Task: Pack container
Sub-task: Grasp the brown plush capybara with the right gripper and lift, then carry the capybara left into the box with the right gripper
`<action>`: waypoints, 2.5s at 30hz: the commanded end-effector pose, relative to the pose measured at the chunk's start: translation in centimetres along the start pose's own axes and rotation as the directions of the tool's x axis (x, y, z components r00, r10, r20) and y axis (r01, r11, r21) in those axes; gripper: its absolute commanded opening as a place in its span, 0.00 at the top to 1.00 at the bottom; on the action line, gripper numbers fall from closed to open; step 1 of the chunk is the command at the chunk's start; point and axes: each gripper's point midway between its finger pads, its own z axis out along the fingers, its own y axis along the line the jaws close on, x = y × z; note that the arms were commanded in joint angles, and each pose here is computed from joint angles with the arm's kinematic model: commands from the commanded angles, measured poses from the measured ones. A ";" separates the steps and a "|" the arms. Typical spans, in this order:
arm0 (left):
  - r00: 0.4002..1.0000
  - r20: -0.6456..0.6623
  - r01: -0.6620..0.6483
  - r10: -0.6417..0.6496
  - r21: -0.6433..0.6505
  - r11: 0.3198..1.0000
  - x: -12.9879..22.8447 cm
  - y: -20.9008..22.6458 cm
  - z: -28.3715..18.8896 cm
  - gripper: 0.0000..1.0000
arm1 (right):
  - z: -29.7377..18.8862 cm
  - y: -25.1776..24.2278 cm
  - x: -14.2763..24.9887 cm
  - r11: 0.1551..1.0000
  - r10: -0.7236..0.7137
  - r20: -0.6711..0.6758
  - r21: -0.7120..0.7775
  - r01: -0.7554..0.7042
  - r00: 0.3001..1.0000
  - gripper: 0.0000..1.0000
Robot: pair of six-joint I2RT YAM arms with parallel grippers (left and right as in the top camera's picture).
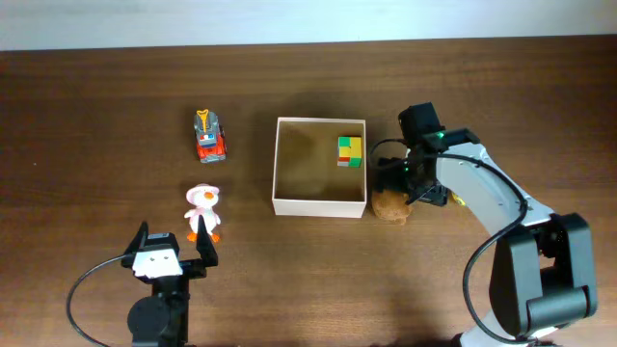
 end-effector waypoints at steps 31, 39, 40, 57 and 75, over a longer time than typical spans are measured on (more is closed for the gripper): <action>1.000 0.004 -0.019 0.019 0.005 1.000 0.0 -0.1 0.0 0.01 | -2.8 0.8 -1.7 0.999 -0.054 0.030 0.003 0.054 0.998 0.56; 1.000 0.004 -0.019 0.019 0.005 1.000 0.0 -0.1 0.0 0.01 | -8.3 2.3 -4.1 0.997 -0.078 0.090 -0.017 0.080 0.993 0.56; 1.000 0.004 -0.019 0.019 0.005 1.000 0.0 -0.1 0.0 0.01 | -9.1 2.5 -4.4 0.997 -0.078 0.100 -0.021 0.081 0.992 0.56; 1.000 0.004 -0.019 0.019 0.005 1.000 0.0 -0.1 0.0 0.01 | -15.5 10.7 -3.4 0.947 -0.262 0.202 -0.137 0.292 0.944 0.55; 1.000 0.004 -0.019 0.019 0.005 1.000 0.0 -0.1 0.0 0.01 | -9.9 16.2 -1.1 0.908 -0.405 0.160 -0.045 0.417 0.900 0.51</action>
